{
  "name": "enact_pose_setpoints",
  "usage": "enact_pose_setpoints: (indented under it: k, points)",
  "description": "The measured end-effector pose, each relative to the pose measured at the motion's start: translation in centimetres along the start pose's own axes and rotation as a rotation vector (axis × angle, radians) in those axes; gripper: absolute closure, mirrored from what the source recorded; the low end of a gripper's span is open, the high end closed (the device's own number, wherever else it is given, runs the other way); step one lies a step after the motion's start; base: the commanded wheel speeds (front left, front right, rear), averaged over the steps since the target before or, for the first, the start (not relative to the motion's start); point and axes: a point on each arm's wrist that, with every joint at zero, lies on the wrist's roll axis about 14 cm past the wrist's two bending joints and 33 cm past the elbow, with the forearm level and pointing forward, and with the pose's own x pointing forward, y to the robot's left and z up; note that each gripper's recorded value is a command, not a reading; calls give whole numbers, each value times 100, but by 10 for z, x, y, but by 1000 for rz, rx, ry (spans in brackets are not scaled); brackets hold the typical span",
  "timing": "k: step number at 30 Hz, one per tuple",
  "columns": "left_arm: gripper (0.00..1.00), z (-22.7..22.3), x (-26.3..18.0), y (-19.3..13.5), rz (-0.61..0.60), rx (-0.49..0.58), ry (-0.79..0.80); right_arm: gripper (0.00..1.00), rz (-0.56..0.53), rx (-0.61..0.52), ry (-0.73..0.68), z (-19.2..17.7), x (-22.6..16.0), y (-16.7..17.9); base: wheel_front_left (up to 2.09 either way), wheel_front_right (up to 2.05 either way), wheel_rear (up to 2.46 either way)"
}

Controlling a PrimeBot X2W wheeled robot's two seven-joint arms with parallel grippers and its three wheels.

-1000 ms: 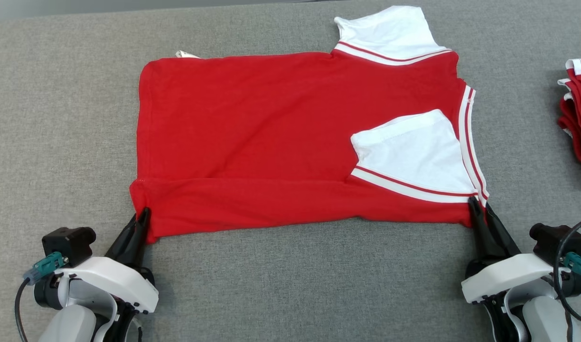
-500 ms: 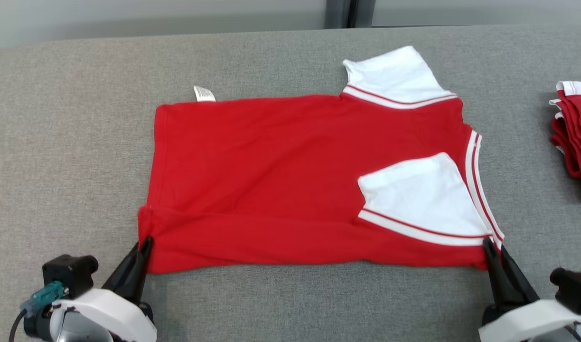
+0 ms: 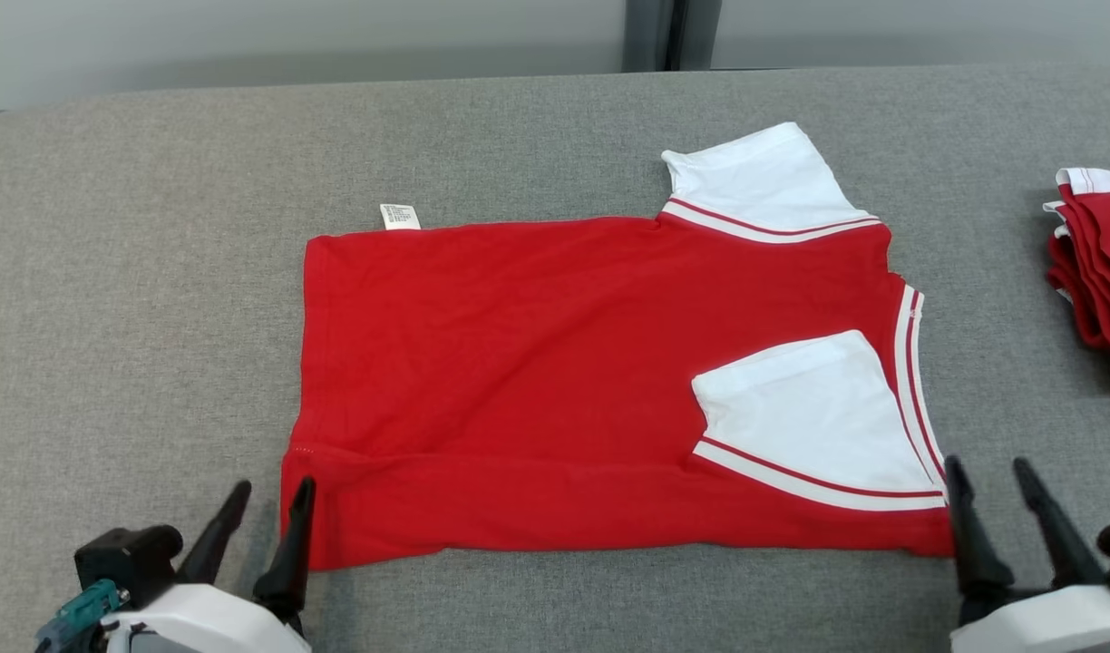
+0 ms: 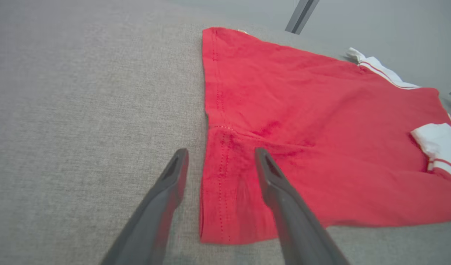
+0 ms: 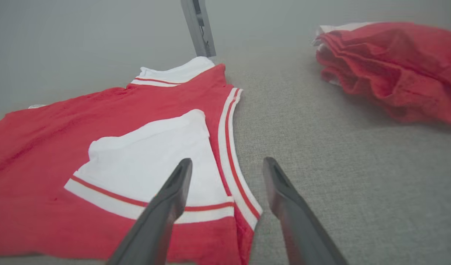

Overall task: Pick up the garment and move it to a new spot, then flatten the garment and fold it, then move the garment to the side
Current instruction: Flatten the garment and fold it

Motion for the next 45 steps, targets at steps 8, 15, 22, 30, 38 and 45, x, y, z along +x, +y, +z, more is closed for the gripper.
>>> enact_pose_setpoints:
  k: [8, 15, 22, 30, 38, 45]
  points:
    - [0, 65, 9, -12, -26, 51, -273, 0, 5, -86, -246, 76, 10, 4, 0, 0, 0]
    - [0, 93, 11, -20, -47, 85, -358, 0, 45, -116, -303, 102, 13, 20, 0, 0, 0]
    - [0, 86, 15, -22, -47, 86, -336, 0, 58, -114, -294, 100, 17, 25, 0, 0, 0]
    - [0, 107, 37, -26, -73, 109, -359, 0, 65, -110, -290, 98, 32, 26, 0, 0, 0]
    - [0, 126, 109, -24, -127, 144, -269, 0, 93, -106, -271, 90, 62, 32, 0, 0, 0]
    - [0, 69, 165, -5, -119, 99, -8, 0, 76, -96, -241, 73, 78, 23, 0, 0, 0]
